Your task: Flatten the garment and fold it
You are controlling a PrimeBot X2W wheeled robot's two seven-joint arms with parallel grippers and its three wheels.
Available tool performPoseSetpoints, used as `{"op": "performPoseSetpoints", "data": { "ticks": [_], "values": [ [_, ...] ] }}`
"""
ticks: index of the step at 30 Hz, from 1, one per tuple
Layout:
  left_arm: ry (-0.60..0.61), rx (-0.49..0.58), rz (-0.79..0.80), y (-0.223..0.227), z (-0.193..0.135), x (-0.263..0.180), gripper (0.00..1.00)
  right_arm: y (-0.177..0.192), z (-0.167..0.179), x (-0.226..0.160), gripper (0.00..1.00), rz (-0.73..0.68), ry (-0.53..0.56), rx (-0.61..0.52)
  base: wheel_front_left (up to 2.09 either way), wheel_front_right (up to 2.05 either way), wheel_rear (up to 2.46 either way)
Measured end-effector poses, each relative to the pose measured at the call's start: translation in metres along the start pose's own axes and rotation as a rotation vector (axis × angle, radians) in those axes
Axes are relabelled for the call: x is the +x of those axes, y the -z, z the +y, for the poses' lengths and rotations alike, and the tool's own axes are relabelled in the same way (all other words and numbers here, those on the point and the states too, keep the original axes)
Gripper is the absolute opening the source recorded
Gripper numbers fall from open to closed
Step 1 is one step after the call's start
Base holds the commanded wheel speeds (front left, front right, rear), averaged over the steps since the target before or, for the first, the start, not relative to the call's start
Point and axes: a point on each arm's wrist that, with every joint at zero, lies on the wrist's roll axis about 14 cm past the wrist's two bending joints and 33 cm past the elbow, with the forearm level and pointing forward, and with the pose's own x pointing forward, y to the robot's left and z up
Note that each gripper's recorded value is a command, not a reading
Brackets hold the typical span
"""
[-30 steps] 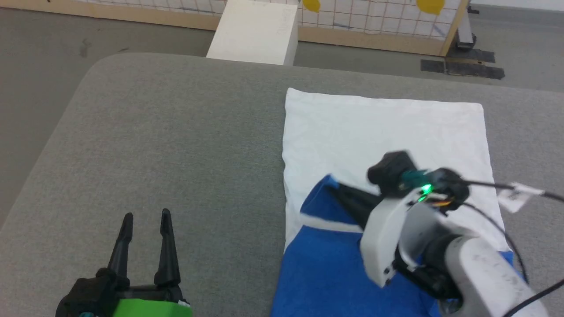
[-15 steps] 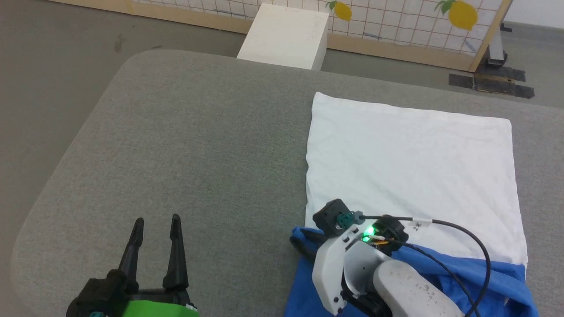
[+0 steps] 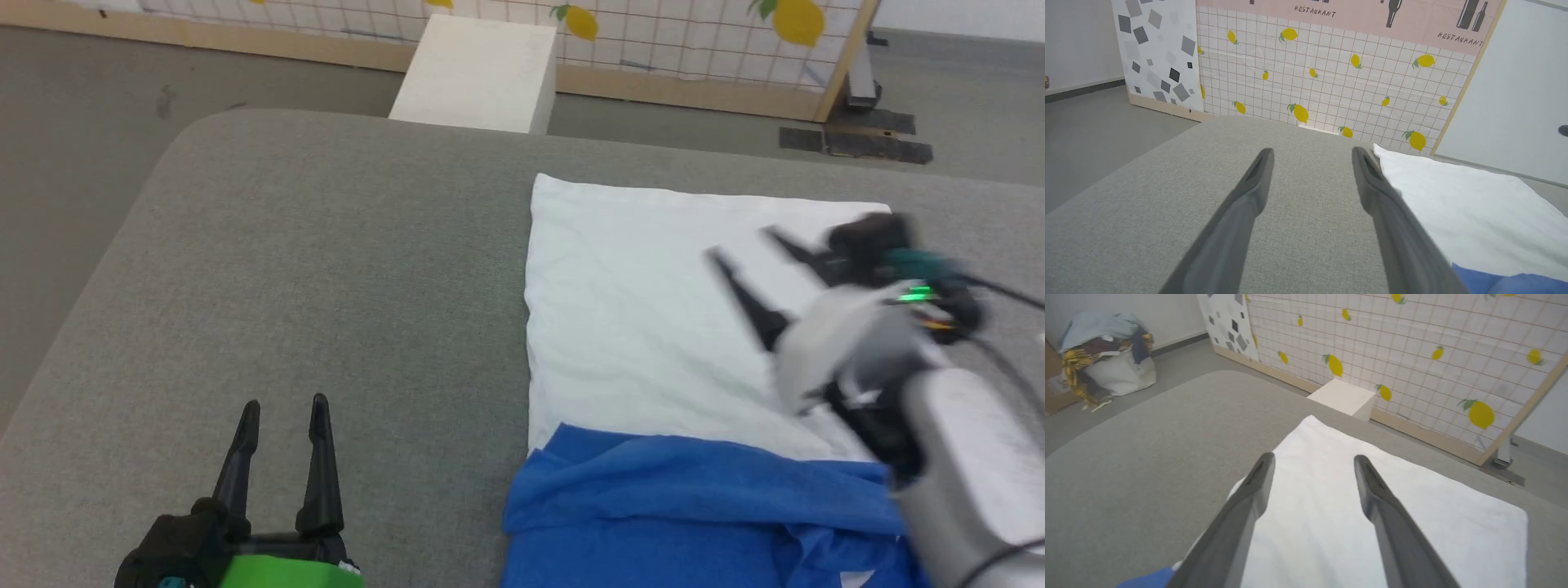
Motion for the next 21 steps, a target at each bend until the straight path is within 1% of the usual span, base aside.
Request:
{"op": "performPoseSetpoints", "data": {
  "ticks": [2, 4, 7, 8, 11, 13, 15, 17, 21],
  "values": [
    [0.017, -0.002, 0.000, 0.000, -0.005, 0.003, 1.00, -0.009, -0.045, -0.023, 1.00, -0.040, 0.131, -0.039, 0.00, 0.00, 0.00],
    [0.034, -0.006, -0.002, 0.001, -0.010, 0.006, 1.00, -0.010, -0.079, -0.049, 1.00, -0.055, 0.248, -0.062, 0.00, 0.00, 0.00],
    [0.059, -0.010, 0.001, 0.002, -0.017, 0.010, 1.00, 0.001, -0.113, -0.093, 1.00, -0.061, 0.406, -0.040, 0.00, 0.00, 0.00],
    [0.065, -0.011, 0.001, 0.002, -0.019, 0.011, 1.00, 0.006, -0.118, -0.106, 1.00, -0.063, 0.448, -0.033, 0.00, 0.00, 0.00],
    [0.082, -0.013, 0.002, 0.004, -0.025, 0.015, 1.00, 0.013, -0.128, -0.138, 1.00, -0.075, 0.542, -0.060, 0.00, 0.00, 0.00],
    [0.097, -0.013, 0.011, 0.006, -0.029, 0.017, 1.00, 0.024, -0.128, -0.152, 1.00, -0.078, 0.584, -0.030, 0.00, 0.00, 0.00],
    [0.109, -0.010, 0.028, 0.012, -0.032, 0.016, 1.00, 0.043, -0.122, -0.162, 1.00, -0.051, 0.609, 0.019, 0.00, 0.00, 0.00],
    [0.119, -0.011, 0.041, 0.016, -0.035, 0.016, 1.00, 0.053, -0.118, -0.170, 1.00, -0.032, 0.625, 0.034, 0.00, 0.00, 0.00],
    [0.139, -0.014, 0.043, 0.018, -0.042, 0.023, 1.00, 0.058, -0.118, -0.175, 1.00, -0.035, 0.646, 0.048, 0.00, 0.00, 0.00]
  ]
}}
